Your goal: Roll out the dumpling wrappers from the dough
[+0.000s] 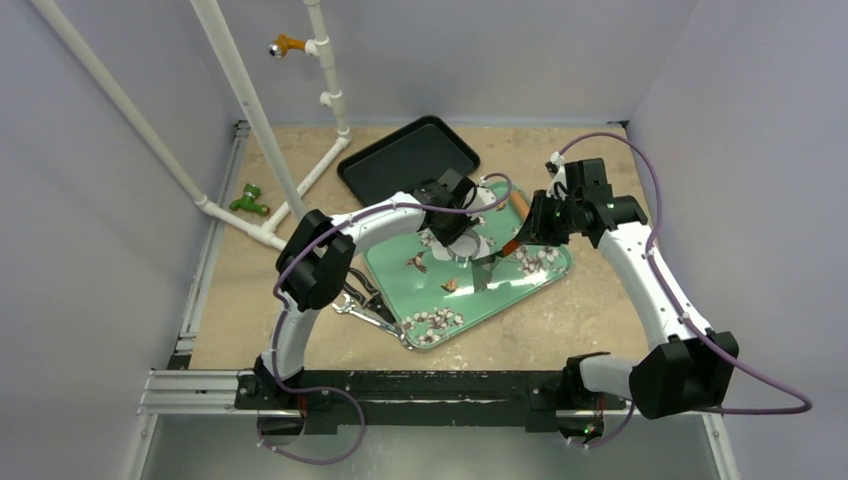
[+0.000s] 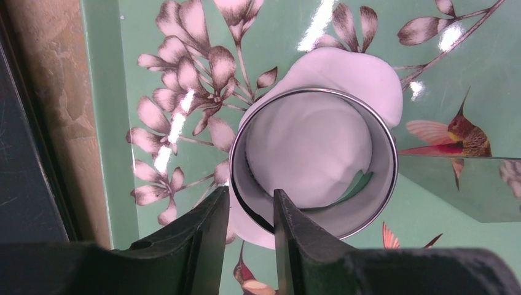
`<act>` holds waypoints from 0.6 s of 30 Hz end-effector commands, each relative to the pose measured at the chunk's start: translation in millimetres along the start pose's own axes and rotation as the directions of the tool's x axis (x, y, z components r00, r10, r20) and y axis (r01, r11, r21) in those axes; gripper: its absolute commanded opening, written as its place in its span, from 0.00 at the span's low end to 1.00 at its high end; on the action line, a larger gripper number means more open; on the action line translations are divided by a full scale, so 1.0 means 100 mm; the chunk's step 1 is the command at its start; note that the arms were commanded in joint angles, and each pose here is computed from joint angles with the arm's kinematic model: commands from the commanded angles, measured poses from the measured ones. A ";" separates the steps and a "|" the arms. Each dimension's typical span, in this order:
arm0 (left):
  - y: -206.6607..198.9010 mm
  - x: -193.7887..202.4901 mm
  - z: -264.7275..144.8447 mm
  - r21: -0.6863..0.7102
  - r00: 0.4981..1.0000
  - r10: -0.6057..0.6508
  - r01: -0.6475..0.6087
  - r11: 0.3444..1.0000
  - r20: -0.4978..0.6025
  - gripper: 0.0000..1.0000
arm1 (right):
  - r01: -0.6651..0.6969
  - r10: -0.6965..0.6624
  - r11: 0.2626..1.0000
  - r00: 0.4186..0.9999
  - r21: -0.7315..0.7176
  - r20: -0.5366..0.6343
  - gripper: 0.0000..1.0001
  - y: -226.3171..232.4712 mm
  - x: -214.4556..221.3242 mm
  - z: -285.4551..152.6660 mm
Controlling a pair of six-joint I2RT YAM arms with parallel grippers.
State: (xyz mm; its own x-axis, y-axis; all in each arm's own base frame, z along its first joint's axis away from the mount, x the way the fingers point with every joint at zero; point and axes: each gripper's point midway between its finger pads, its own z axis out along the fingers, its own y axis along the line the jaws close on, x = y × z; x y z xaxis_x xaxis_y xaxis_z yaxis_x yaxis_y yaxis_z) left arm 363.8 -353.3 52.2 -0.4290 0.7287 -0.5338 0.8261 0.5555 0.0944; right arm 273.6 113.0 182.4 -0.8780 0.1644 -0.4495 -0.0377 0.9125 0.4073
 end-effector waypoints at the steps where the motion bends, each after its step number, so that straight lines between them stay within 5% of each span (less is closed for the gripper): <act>1: 0.12 -0.08 -0.12 -0.035 0.999 -0.034 0.034 0.999 0.012 0.30 | -0.046 0.047 0.999 0.996 -0.018 0.081 0.00 0.03 -0.10 0.05; 18: 0.14 0.13 -0.02 -0.061 0.999 -0.012 0.010 0.998 -0.037 0.05 | -0.145 0.089 0.972 0.955 0.185 0.281 0.00 -0.31 -0.45 -0.09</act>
State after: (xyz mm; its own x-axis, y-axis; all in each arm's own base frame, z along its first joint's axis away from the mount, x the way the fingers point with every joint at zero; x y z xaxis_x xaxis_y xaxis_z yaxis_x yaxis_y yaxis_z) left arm 370.0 -347.2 51.8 -0.4675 0.7045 -0.5340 0.7885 0.6054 0.1083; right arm 286.3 101.1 181.9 -0.8186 0.2988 -0.4905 0.1008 0.9155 0.3894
